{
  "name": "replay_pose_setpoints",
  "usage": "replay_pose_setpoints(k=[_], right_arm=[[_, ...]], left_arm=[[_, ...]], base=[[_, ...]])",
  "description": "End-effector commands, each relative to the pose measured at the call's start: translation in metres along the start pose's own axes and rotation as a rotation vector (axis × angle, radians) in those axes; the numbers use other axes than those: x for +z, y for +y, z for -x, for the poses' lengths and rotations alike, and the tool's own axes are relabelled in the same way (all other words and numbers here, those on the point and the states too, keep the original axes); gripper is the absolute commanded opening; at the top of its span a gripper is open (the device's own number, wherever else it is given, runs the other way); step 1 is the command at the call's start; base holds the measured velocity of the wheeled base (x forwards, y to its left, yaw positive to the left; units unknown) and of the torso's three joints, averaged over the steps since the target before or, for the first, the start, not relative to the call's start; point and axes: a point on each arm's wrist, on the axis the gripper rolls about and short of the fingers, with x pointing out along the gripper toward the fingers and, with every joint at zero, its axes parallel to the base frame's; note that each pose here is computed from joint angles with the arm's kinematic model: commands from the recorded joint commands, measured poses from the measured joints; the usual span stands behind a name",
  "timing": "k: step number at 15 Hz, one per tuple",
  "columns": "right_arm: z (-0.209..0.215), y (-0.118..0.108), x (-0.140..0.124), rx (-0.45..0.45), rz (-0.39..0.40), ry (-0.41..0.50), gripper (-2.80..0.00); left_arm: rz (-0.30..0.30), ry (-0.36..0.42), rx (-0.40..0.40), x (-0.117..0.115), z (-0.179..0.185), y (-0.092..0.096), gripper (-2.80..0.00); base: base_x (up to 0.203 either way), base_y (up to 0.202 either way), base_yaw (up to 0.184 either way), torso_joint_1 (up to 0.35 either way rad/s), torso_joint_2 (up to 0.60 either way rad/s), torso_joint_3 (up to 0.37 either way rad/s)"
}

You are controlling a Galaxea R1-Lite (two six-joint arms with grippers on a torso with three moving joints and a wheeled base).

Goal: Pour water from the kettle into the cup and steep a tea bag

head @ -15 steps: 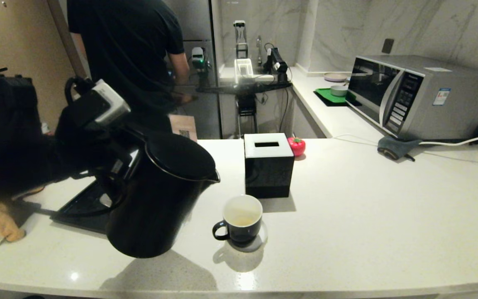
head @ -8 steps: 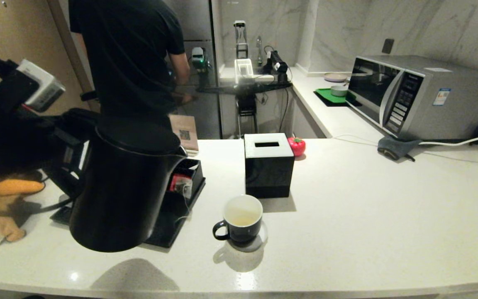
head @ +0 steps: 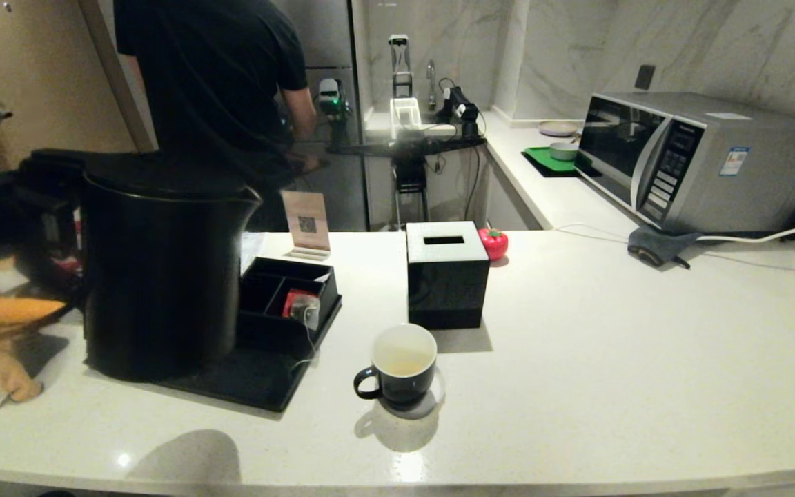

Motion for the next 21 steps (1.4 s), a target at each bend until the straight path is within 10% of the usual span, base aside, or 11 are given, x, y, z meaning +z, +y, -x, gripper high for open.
replay_pose_setpoints(k=[1, 21], right_arm=[[0.0, 0.0, 0.0, 0.0, 0.0, 0.001, -2.8], [0.0, 0.0, 0.0, 0.0, 0.0, 0.001, -2.8]], left_arm=[[0.023, 0.01, 0.062, -0.009, 0.002, 0.01, -2.8], [0.158, -0.043, 0.312, -0.107, -0.062, 0.073, -2.8]], base=[[0.0, 0.0, 0.0, 0.0, 0.0, 0.0], [0.0, 0.0, 0.0, 0.0, 0.0, 0.0]])
